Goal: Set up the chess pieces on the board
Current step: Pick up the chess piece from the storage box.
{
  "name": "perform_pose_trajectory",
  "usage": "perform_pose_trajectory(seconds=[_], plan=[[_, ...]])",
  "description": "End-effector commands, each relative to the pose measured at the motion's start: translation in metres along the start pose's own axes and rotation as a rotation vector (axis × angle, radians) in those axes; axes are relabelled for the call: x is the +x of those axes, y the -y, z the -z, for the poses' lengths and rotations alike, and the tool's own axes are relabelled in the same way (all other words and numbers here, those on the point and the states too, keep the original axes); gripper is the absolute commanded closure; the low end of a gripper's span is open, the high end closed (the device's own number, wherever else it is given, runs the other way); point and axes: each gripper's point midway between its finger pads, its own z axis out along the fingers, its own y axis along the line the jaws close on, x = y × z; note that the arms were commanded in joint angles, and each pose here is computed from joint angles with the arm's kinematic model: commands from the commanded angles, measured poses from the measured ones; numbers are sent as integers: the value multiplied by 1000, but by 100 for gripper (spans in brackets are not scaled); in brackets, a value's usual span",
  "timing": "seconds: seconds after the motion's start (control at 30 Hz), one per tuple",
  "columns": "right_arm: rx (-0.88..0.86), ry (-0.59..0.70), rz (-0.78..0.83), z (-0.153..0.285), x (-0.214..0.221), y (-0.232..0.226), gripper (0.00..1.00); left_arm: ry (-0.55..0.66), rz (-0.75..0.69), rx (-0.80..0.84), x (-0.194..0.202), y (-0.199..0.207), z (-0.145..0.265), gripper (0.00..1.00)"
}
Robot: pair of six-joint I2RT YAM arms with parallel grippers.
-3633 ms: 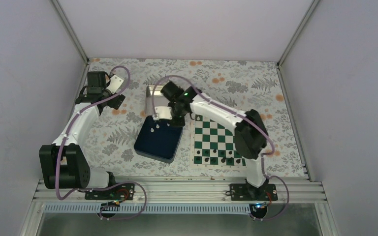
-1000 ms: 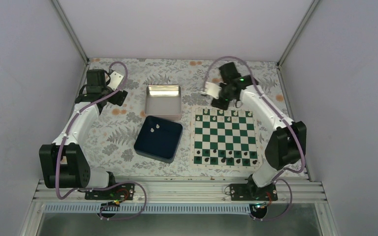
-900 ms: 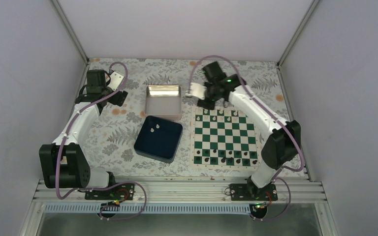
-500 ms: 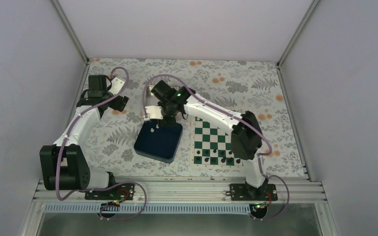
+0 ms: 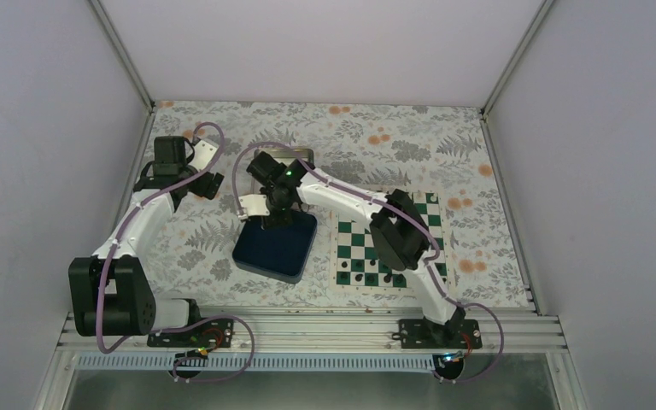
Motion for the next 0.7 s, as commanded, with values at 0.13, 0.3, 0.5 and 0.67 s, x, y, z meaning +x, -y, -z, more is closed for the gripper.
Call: perform_pose_trajectory(seconds=[0.13,0.3,0.5,0.67], plan=[[26,11,38,-26,-10,12,53,34,-14,-24,-3,-6,4,0],[28,-18,33,-39,-4,17,52,26,-12,-28,1,-7,3,0],[25,-28,33,-48,2,17,53,13,-5,-21,6,-7,-1,0],[19,-39,22,-55,10,19,53,12,-7,-18,7,-7,-2,0]])
